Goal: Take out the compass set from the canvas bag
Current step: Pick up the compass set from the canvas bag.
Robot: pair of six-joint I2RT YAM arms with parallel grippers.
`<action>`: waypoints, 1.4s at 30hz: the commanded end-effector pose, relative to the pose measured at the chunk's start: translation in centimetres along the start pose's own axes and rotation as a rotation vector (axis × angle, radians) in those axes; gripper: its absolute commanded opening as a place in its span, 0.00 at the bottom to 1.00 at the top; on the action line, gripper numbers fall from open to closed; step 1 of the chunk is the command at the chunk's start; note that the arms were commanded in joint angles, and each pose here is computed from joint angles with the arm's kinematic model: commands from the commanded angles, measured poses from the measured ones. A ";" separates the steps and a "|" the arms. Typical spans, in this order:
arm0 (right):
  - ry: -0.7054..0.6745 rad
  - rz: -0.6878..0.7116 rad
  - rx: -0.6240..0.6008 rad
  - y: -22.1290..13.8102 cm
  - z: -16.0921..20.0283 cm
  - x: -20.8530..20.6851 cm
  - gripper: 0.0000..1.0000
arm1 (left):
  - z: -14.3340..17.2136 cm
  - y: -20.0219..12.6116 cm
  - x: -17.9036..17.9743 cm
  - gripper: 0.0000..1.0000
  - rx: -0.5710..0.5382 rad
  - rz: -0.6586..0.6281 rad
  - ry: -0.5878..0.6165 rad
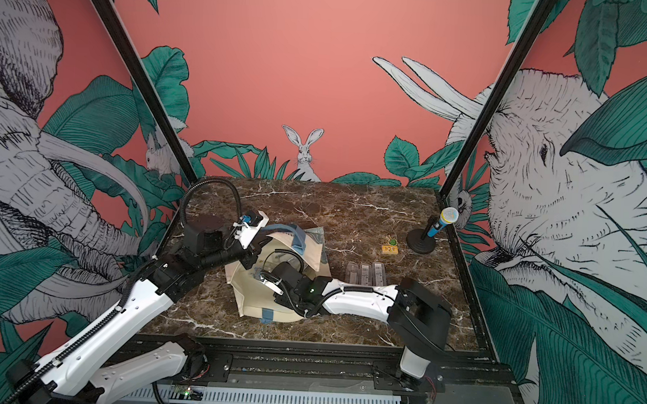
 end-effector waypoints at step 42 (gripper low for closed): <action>0.354 -0.055 0.067 5.0 0.5 -3.2 0.24 | -1.7 -1.6 -1.1 0.00 -0.132 0.053 0.013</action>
Point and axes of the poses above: each gripper's point midway between its finger pads, its own y axis out along the fingers, its own x axis along the line the jaws close on, z = x × y, the point moved 6 cm from there along -y, back along the fingers, and after that the axes turned 8 degrees about -y, right-handed, at the moved point
